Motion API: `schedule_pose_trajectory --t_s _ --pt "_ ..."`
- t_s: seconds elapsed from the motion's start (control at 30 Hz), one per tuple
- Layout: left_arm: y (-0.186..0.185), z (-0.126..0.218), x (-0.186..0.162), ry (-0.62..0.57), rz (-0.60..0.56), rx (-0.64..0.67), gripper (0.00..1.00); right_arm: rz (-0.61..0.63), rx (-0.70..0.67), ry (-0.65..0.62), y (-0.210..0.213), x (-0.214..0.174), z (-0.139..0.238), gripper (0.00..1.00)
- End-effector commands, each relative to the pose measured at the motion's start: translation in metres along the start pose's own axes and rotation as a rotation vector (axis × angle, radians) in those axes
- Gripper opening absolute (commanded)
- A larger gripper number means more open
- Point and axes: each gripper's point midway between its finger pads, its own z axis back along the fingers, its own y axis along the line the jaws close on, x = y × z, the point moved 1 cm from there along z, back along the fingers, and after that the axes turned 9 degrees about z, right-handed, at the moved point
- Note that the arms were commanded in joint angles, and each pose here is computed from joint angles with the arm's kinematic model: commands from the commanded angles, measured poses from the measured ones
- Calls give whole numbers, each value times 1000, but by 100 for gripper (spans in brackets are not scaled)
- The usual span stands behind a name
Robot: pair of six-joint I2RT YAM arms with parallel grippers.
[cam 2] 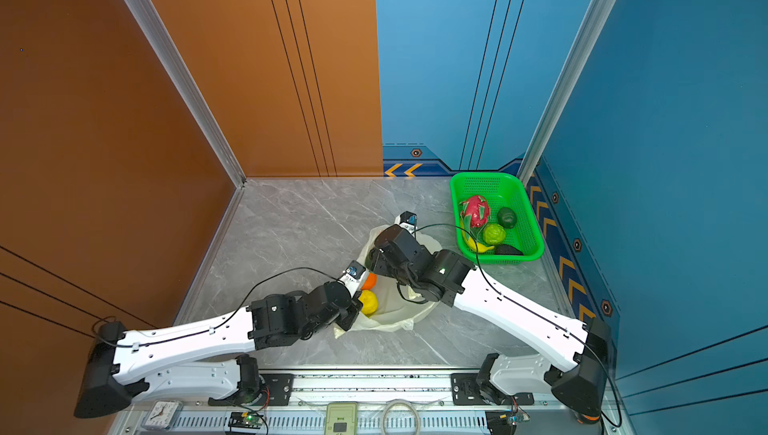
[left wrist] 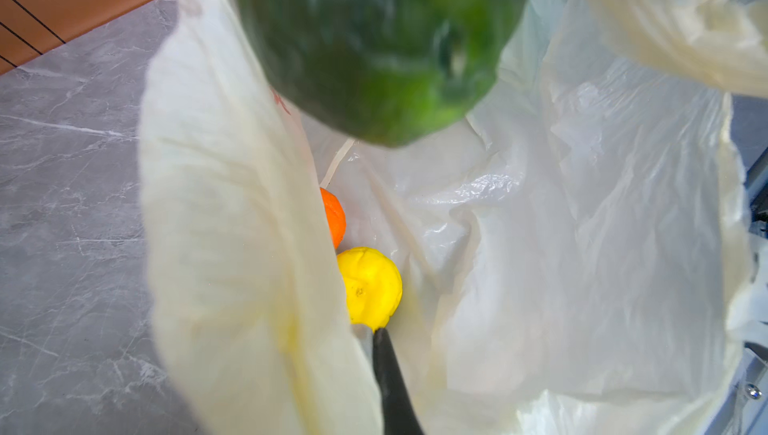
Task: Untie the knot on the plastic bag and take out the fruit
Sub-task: 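Lift the green avocado out and carry it into the green basket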
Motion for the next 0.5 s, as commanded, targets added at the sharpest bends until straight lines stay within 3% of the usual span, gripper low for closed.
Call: schedule_pose_trajectory --t_s 0.0,0.23,0.47 --pt "3 1 -4 15 -11 -1 0 3 -17 -61 -7 26 22 52" --pt "4 2 -4 13 -6 -2 0 -69 -34 -140 -44 69 46 52" --pt "2 4 -4 11 -9 1 0 -206 -160 -215 -135 102 63 53"
